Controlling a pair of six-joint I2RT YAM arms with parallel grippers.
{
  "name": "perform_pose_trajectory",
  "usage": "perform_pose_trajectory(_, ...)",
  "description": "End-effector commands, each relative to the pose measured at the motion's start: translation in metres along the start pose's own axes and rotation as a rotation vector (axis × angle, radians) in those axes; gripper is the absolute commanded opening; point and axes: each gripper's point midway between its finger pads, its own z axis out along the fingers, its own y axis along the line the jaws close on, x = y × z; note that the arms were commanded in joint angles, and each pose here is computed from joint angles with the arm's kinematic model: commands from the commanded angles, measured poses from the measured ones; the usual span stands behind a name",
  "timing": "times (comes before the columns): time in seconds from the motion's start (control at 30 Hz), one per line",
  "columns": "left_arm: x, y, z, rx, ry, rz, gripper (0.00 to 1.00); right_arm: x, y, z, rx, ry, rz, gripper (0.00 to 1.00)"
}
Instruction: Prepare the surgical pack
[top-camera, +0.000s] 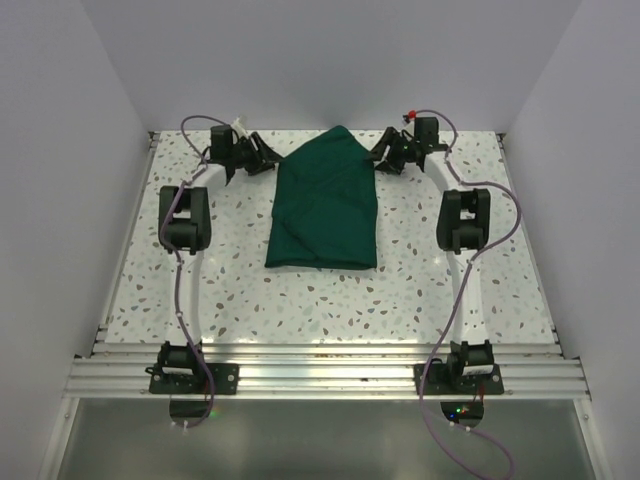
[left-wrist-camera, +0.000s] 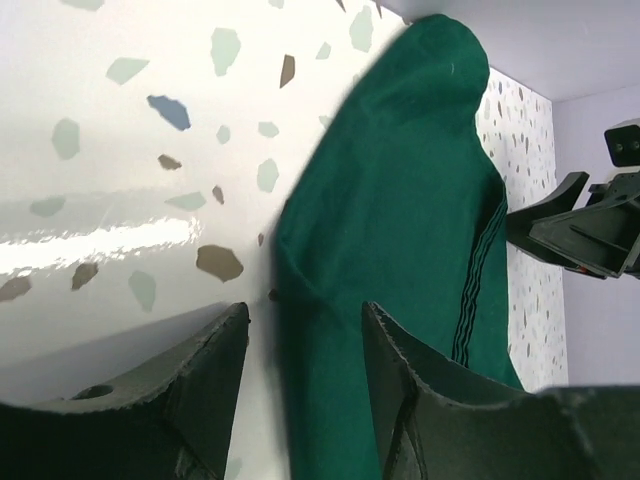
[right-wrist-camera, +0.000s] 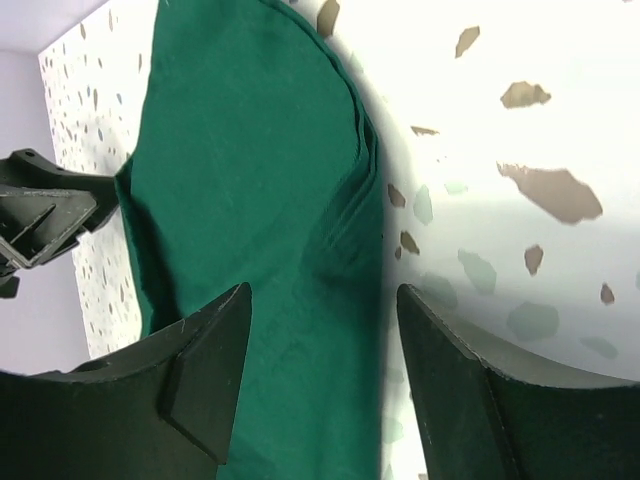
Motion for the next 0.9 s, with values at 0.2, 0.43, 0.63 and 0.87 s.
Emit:
perform_pose_trajectory(0.2, 0.020, 0.011, 0.030, 0.009, 0.027, -0.032, 0.51, 0.017, -0.019, 0.038, 0.039, 0.012, 0.015, 0.61)
perform_pose_trajectory(0.43, 0.024, 0.002, 0.037, 0.072, 0.055, -0.050, 0.29, 0.020, -0.017, 0.047, 0.024, 0.010, 0.047, 0.47)
perform_pose_trajectory(0.63, -0.007, -0.032, 0.027, 0.151, 0.017, -0.051, 0.00, -0.005, 0.025, 0.040, -0.098, -0.034, 0.075, 0.03)
perform_pose_trajectory(0.87, -0.044, -0.094, -0.014, 0.203, -0.031, 0.010, 0.00, -0.027, 0.087, -0.003, -0.209, -0.055, 0.063, 0.00)
